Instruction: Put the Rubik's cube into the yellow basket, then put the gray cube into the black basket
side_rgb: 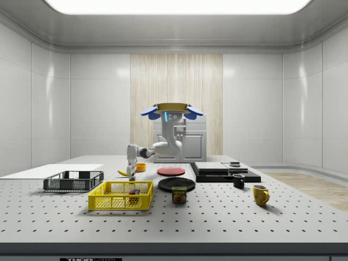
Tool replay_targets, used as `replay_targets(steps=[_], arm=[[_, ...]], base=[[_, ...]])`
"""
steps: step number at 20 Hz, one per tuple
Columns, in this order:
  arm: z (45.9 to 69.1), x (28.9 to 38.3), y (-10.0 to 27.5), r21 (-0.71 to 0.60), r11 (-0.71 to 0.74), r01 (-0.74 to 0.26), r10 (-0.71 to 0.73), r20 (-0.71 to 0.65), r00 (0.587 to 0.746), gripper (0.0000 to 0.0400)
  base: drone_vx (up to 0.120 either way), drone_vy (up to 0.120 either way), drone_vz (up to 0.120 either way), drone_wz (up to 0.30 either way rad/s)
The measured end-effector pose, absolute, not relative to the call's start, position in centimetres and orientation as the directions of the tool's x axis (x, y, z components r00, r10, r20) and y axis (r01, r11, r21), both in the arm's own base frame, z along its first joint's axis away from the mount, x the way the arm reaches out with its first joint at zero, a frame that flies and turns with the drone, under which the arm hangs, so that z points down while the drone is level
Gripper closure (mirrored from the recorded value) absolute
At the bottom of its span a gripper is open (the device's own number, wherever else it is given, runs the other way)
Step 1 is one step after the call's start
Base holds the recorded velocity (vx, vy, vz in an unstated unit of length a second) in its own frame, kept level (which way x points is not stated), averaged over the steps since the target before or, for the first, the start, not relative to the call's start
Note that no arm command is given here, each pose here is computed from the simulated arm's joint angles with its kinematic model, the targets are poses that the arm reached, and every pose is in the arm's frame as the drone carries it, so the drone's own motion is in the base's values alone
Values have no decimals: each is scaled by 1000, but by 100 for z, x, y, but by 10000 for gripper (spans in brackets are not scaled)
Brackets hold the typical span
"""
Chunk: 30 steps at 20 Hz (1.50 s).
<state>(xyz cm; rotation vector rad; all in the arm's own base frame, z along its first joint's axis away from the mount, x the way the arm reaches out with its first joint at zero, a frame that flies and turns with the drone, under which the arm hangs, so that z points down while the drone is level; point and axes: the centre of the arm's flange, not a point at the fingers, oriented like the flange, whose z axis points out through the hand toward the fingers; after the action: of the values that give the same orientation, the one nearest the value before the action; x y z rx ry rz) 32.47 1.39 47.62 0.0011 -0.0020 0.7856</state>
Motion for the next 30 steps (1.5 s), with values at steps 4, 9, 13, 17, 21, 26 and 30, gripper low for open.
replay_targets(steps=[4,9,13,17,21,26,30], arm=[[4834,3247,163,0,707,-707,707,2,707,0],[4921,3227,174,0,707,-707,707,2,707,0],[4948,3203,178,0,707,-707,707,2,707,0],[4960,3194,178,0,707,-707,707,2,707,0],[4964,3190,135,0,707,-707,707,2,707,0],[4966,3188,111,0,707,-707,707,2,707,33],[4966,3188,105,0,707,-707,707,2,707,107]], base=[[0,0,0,0],[0,0,0,0],[0,0,0,0],[0,0,0,0],[0,0,0,0],[0,0,0,0],[0,0,0,0]])
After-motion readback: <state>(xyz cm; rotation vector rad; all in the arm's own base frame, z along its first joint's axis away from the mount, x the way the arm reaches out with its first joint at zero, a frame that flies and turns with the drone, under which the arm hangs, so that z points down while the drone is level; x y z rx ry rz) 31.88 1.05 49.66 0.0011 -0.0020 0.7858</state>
